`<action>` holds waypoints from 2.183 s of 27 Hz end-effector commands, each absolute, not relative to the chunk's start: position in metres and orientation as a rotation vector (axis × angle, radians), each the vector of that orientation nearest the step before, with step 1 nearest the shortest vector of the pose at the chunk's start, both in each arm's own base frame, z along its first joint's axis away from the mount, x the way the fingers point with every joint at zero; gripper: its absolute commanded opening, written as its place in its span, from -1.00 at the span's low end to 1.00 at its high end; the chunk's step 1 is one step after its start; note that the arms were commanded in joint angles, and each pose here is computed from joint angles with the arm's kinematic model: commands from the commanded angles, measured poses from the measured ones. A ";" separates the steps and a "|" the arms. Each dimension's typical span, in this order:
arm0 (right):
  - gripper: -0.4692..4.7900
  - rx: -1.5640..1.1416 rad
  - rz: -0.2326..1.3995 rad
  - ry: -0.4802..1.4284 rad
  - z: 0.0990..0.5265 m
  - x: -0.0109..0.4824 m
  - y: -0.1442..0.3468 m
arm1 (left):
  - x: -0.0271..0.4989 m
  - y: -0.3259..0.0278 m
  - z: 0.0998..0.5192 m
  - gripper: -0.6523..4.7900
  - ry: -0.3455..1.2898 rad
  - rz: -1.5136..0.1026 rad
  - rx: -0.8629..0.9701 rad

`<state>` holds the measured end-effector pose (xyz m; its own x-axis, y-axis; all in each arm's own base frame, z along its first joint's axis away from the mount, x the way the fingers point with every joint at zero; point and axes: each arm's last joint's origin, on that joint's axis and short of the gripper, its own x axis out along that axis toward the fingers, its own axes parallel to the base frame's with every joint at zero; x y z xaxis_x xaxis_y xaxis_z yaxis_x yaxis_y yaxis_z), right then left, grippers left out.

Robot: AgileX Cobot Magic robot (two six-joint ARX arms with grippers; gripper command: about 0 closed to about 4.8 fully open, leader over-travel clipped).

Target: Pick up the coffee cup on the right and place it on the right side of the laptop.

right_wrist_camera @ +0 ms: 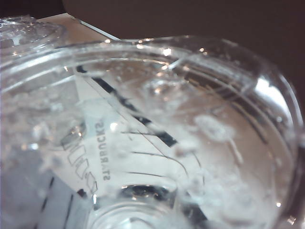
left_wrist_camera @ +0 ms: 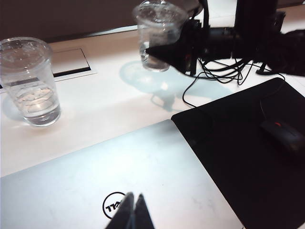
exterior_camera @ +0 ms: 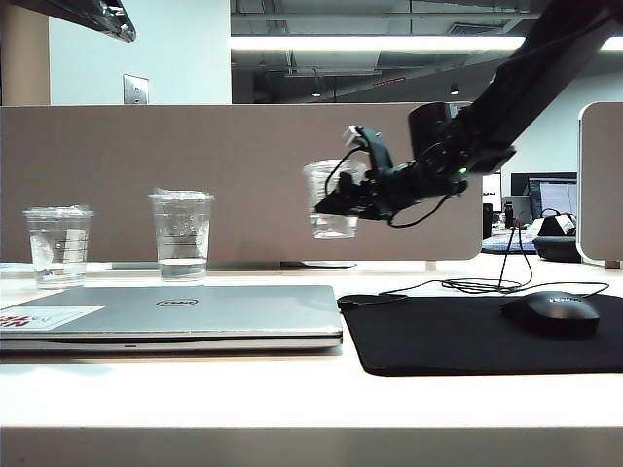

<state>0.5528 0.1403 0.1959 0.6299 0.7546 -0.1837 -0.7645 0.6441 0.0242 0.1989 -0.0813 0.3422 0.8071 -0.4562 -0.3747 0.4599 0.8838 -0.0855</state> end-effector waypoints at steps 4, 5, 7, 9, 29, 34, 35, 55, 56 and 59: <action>0.19 -0.051 0.885 0.140 0.238 0.547 0.119 | 0.199 -0.081 0.346 -0.78 0.376 -0.492 0.011; 0.19 -0.051 0.881 0.143 0.243 0.545 0.117 | 0.199 -0.081 0.346 -0.78 0.377 -0.492 0.010; 0.19 -0.050 0.873 0.142 0.251 0.544 0.111 | 0.199 -0.081 0.346 -0.78 0.376 -0.492 0.010; 0.19 -0.051 0.868 0.136 0.257 0.542 0.108 | 0.199 -0.081 0.346 -0.78 0.376 -0.492 0.010; 0.19 -0.114 0.764 0.074 0.298 0.518 0.075 | 0.199 -0.081 0.346 -0.78 0.376 -0.493 0.010; 0.19 -0.134 0.760 0.000 0.300 0.499 0.073 | 0.199 -0.081 0.346 -0.78 0.376 -0.492 0.010; 0.19 -0.136 0.759 -0.008 0.300 0.495 0.073 | 0.199 -0.081 0.346 -0.78 0.376 -0.491 0.010; 0.19 -0.098 0.744 0.054 0.201 0.354 0.074 | 0.199 -0.081 0.346 -0.78 0.377 -0.492 0.010; 0.19 -0.096 0.745 0.065 0.196 0.351 0.074 | 0.199 -0.081 0.346 -0.78 0.377 -0.492 0.010; 0.19 -0.094 0.723 0.091 0.184 0.342 0.075 | 0.199 -0.081 0.346 -0.78 0.376 -0.492 0.010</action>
<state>0.3438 0.0730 0.1773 0.7304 0.6616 -0.1698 -0.6739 0.7385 -0.0214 0.1990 -0.0814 0.3422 0.8071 -0.4562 -0.3747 0.4601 0.8838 -0.0851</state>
